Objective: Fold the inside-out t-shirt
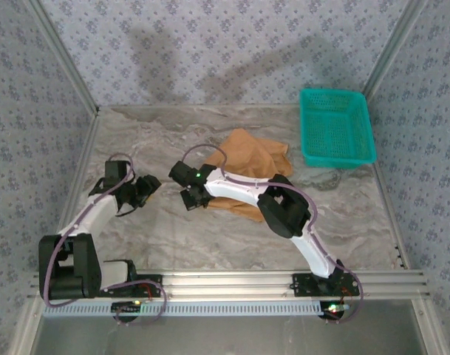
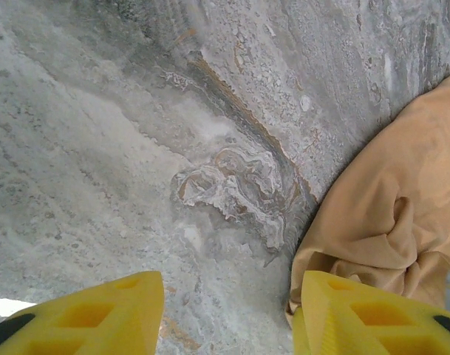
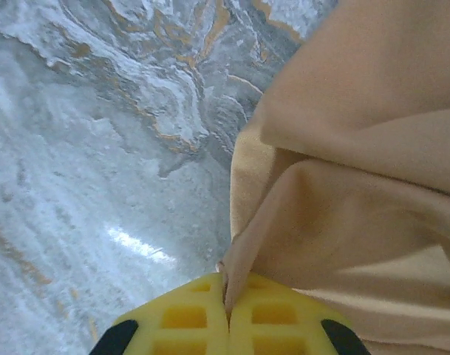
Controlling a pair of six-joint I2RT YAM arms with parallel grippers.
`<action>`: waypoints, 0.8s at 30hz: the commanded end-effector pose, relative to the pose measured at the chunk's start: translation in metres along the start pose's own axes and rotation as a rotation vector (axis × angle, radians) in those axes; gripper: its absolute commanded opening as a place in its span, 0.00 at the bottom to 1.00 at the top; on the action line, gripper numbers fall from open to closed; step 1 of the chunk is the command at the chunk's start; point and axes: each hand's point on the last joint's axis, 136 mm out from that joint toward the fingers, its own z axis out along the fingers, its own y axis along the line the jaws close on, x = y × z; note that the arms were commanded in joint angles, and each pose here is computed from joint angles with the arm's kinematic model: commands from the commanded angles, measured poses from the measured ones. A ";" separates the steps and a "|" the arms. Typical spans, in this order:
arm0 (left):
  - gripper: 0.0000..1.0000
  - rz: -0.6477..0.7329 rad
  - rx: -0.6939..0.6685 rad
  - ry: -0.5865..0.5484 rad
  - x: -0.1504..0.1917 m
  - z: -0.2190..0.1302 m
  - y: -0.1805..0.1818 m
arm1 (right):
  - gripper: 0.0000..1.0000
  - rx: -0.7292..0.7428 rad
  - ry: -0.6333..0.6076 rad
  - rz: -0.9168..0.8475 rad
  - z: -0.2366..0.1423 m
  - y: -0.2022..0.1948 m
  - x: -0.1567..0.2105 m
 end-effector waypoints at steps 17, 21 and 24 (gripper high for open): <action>0.64 0.067 0.155 -0.028 -0.016 -0.022 -0.042 | 0.00 -0.656 -0.858 0.171 -0.454 -0.002 -0.167; 0.65 0.082 0.153 -0.035 -0.021 -0.027 -0.048 | 0.00 -0.532 -0.880 0.273 -0.451 -0.069 -0.160; 0.65 0.088 0.125 -0.034 -0.020 -0.026 -0.042 | 0.00 -0.491 -0.815 0.384 -0.404 -0.109 -0.146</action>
